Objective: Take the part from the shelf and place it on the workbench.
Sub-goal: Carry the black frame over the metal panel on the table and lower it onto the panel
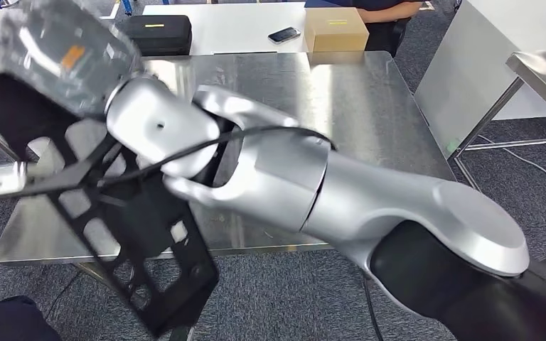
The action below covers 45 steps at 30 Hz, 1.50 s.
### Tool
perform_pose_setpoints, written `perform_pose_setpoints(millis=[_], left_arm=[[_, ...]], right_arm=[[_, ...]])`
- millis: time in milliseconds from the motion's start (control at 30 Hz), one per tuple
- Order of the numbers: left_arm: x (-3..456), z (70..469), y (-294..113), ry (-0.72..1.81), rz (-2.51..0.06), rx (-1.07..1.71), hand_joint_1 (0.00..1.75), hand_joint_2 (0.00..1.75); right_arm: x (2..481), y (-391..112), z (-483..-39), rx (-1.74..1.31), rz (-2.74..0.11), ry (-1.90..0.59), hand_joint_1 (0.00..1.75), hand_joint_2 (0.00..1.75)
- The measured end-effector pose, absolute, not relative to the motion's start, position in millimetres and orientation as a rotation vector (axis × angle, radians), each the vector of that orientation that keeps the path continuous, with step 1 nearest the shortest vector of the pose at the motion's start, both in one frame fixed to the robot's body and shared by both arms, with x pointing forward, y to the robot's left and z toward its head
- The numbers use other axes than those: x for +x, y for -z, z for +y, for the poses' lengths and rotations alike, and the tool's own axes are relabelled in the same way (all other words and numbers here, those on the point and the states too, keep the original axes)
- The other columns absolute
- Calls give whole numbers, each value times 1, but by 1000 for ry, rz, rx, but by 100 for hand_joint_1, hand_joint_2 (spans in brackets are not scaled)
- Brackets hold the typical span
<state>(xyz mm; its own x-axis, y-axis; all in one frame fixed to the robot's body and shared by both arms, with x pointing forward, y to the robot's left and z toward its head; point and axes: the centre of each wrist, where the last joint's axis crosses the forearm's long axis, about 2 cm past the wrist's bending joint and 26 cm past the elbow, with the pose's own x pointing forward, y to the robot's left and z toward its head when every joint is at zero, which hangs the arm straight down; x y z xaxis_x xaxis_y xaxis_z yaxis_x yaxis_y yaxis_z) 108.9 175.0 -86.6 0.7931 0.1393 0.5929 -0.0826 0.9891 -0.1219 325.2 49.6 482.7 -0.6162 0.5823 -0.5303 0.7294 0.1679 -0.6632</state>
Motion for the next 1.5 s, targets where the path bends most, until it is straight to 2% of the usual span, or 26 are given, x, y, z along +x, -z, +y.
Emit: perform_pose_setpoints(millis=[200,400,567,867,1067,1367,1500], left_arm=[[100,173,88,-6,-646,-142,0,175],[99,177,89,78,-666,-141,0,175],[99,183,91,124,-688,-126,0,175],[101,188,91,156,-720,-93,0,175],[103,193,92,151,-736,-79,0,175],[103,197,92,130,-740,-68,0,175],[103,197,92,124,-741,-65,0,175]], right_arm=[[379,-559,-33,1731,2087,1361,175,175],[416,-608,-150,2086,2082,1193,175,175],[431,-620,-244,2311,2017,1138,175,175],[437,-600,-332,2422,2023,1177,175,175],[440,-578,-331,2361,2083,1256,175,175],[436,-565,-257,2122,2136,1394,175,175],[432,-555,-209,2001,2114,1533,175,175]])
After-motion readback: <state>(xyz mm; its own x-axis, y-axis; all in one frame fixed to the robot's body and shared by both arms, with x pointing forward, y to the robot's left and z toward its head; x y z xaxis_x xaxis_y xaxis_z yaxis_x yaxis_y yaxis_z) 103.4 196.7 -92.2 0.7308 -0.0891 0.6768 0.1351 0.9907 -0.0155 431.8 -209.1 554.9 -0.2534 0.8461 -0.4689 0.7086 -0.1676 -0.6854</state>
